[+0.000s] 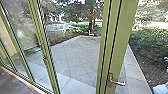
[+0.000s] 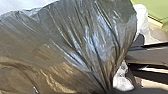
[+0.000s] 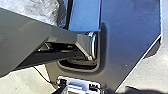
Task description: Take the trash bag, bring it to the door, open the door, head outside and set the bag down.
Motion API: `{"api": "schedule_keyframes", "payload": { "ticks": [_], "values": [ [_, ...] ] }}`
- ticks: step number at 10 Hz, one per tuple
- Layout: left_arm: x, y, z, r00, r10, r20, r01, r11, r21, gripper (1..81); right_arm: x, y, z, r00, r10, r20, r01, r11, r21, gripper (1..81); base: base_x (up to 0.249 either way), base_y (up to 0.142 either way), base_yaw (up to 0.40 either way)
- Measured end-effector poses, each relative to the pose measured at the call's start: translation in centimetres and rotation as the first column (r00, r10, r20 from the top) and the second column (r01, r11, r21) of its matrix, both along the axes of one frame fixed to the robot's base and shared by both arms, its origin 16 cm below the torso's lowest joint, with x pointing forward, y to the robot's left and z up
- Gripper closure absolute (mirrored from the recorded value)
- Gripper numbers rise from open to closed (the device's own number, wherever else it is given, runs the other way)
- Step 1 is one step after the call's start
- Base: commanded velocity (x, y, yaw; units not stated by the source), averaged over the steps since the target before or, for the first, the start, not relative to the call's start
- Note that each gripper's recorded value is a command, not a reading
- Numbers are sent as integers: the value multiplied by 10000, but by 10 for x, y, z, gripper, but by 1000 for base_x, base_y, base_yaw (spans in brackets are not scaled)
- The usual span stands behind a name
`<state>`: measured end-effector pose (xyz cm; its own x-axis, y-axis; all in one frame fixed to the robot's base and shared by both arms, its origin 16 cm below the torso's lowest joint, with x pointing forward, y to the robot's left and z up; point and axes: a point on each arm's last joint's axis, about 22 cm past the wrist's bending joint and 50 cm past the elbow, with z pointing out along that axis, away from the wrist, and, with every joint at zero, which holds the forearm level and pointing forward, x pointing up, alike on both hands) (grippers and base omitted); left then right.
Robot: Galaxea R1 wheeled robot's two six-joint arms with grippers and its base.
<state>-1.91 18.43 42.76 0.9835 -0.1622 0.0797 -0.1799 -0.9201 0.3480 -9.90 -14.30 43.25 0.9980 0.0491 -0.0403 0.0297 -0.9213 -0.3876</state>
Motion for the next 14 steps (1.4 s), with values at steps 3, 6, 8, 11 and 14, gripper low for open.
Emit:
{"api": "schedule_keyframes", "payload": {
  "ticks": [3,6,8,11,14],
  "values": [
    [0,5,0,10000,36,-13,-36,10000,37,811,0,0,2,10000,-30,2,30,10000,90,10,0,0,0],
    [-5,2,6,9999,59,-99,-62,9996,-268,811,2,1,11,9999,-102,52,99,9984,555,10,0,0,0],
    [-9,-3,14,9998,94,-173,-105,9978,-650,811,2,2,22,9998,-174,75,166,9948,1002,10,0,0,0],
    [-12,2,18,9997,101,-232,-118,9973,-728,811,5,-2,47,9995,-283,109,260,9844,1743,10,0,0,0],
    [-13,-4,17,9997,101,-233,-119,9972,-742,811,14,-10,83,9981,-530,309,436,9668,2518,10,0,0,0]
  ]
}}
